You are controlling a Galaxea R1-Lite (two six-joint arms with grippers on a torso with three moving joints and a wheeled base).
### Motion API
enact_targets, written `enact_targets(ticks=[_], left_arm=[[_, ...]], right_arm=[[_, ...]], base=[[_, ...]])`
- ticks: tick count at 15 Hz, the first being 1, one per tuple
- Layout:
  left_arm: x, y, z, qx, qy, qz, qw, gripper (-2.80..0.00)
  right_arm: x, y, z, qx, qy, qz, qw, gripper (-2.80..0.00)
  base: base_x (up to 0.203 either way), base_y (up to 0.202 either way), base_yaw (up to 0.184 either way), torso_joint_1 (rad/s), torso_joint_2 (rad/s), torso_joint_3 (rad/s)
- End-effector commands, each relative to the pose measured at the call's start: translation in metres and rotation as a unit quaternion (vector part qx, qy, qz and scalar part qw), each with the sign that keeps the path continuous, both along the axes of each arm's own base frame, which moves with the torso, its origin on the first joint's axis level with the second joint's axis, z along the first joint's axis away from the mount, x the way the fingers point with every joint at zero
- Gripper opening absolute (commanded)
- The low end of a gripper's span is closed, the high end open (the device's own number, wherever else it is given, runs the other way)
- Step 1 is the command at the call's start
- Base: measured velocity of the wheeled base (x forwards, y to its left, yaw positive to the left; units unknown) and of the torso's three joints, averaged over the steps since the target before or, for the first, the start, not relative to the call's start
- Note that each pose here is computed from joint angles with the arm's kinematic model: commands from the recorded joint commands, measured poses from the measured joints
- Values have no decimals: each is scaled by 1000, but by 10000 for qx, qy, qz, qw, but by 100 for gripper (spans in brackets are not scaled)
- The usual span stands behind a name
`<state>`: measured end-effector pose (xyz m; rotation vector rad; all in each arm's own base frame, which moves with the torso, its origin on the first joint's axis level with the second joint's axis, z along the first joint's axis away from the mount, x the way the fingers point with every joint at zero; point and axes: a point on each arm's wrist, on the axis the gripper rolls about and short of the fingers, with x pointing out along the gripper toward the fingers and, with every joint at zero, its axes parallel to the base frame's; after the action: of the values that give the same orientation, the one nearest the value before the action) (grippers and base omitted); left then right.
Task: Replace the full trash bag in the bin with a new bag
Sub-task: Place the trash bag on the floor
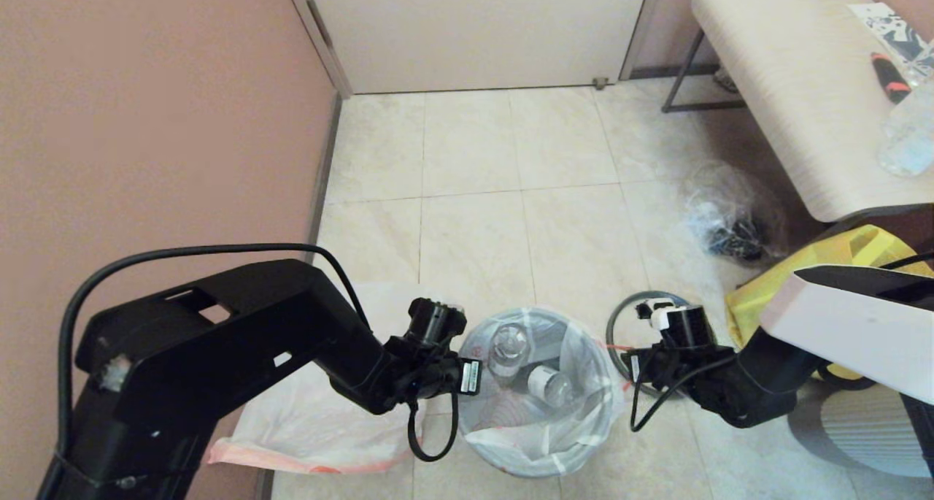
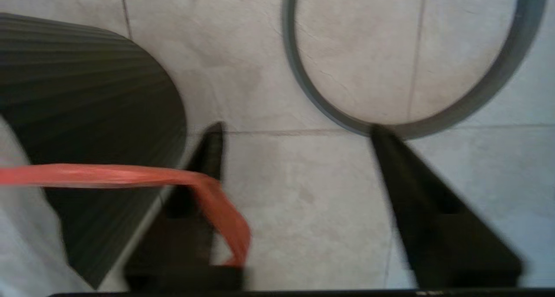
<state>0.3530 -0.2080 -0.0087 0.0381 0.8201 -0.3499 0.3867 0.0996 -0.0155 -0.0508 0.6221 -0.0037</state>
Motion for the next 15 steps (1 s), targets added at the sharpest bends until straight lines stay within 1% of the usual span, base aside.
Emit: enact_targets(ticks=[1, 2, 3, 5, 6, 7, 8, 9, 10, 12, 13, 14, 15], left_arm=[[0, 0, -2, 22, 10, 22, 10000, -280], [0, 0, -3, 26, 16, 22, 10000, -280], [0, 0, -3, 30, 23, 22, 10000, -280], [-1, 0, -4, 39, 38, 14, 10000, -280], [-2, 0, -4, 46, 49, 14, 10000, -280], [-3, 1, -4, 60, 51, 24, 10000, -280], [-4, 2, -5, 80, 74, 30, 9999, -280], [-5, 2, -7, 101, 108, 30, 9999, -280], [-6, 3, -9, 113, 128, 30, 9999, -280], [-5, 2, -13, 139, 163, 33, 9998, -280], [-5, 2, -14, 138, 166, 24, 9998, -280], [-5, 2, -15, 138, 134, 29, 9998, -280], [-5, 2, -16, 162, 104, 62, 9998, -280]], right_arm=[[2, 3, -3, 19, -10, 25, 10000, -280], [1, 4, -1, 62, -14, 12, 10000, -280], [-1, 4, 4, 262, -33, 25, 9996, -280], [-4, 4, 19, 948, 76, 69, 9954, -280], [-6, 3, 30, 1522, 164, 90, 9882, -280], [-7, 1, 42, 2124, 277, 149, 9767, -280], [-8, -2, 50, 2603, 402, 219, 9644, -280], [-9, -6, 58, 2998, 488, 183, 9526, -280], [-10, -10, 65, 3282, 515, 157, 9431, -280], [-17, -18, 75, 3750, 697, 342, 9238, -280], [-20, -20, 79, 3946, 783, 469, 9143, -280], [-22, -22, 83, 4073, 819, 517, 9081, -280], [-24, -23, 89, 4236, 863, 621, 8996, -280]], base=[[0, 0, 0, 0, 0, 0], [0, 0, 0, 0, 0, 0], [0, 0, 0, 0, 0, 0], [0, 0, 0, 0, 0, 0], [0, 0, 0, 0, 0, 0], [0, 0, 0, 0, 0, 0], [0, 0, 0, 0, 0, 0], [0, 0, 0, 0, 0, 0], [0, 0, 0, 0, 0, 0], [0, 0, 0, 0, 0, 0], [0, 0, 0, 0, 0, 0], [0, 0, 0, 0, 0, 0], [0, 0, 0, 0, 0, 0]])
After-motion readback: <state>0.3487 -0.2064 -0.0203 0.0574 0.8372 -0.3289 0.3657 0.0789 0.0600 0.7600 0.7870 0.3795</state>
